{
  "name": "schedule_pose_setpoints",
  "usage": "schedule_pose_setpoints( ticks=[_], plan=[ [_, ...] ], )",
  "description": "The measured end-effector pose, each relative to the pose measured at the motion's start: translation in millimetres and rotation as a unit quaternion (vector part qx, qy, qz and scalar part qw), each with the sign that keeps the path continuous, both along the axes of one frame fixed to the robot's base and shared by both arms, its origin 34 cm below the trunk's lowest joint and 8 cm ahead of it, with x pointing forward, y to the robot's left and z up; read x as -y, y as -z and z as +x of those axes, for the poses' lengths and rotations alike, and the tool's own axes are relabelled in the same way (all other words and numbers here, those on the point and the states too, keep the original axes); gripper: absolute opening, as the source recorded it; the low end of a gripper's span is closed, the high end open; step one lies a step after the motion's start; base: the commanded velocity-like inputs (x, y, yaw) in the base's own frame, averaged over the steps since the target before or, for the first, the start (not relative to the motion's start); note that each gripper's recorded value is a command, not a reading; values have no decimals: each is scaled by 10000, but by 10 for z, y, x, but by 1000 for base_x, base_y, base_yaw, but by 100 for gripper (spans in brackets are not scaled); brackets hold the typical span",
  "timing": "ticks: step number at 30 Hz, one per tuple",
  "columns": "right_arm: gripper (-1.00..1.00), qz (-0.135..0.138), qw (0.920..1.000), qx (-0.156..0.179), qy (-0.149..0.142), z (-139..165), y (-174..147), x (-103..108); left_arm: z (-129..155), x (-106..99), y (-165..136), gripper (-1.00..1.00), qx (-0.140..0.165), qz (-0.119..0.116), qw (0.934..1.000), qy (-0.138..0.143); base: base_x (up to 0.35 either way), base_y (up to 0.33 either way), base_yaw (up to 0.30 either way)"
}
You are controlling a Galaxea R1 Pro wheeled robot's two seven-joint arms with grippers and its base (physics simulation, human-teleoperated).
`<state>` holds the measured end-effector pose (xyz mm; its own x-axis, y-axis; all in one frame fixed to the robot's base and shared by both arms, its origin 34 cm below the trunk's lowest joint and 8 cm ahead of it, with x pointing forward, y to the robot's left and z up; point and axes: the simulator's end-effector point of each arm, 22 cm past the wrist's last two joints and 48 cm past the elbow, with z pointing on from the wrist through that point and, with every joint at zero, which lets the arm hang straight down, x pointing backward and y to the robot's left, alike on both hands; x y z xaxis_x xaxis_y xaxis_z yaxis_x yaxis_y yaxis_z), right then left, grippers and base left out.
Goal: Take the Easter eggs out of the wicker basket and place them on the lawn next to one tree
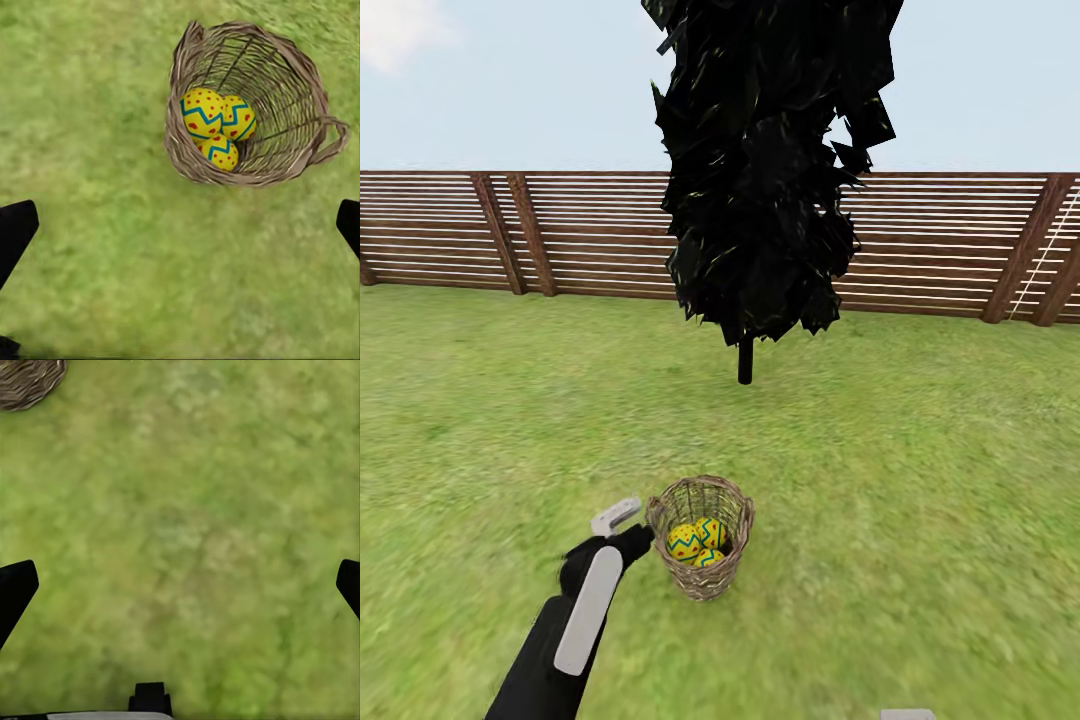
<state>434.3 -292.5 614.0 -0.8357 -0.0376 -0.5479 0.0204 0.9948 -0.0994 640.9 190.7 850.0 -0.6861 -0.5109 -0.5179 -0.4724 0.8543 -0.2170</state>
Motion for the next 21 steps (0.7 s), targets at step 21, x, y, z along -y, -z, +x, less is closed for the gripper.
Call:
schedule_pose_setpoints(
  ticks=[21],
  plan=[
    [100, -188, 9996, -83, 177, -75, 52, 113, -486, 235, 608, 100, -1135, -8, 9935, 7, 82, -84, 0]
  ],
)
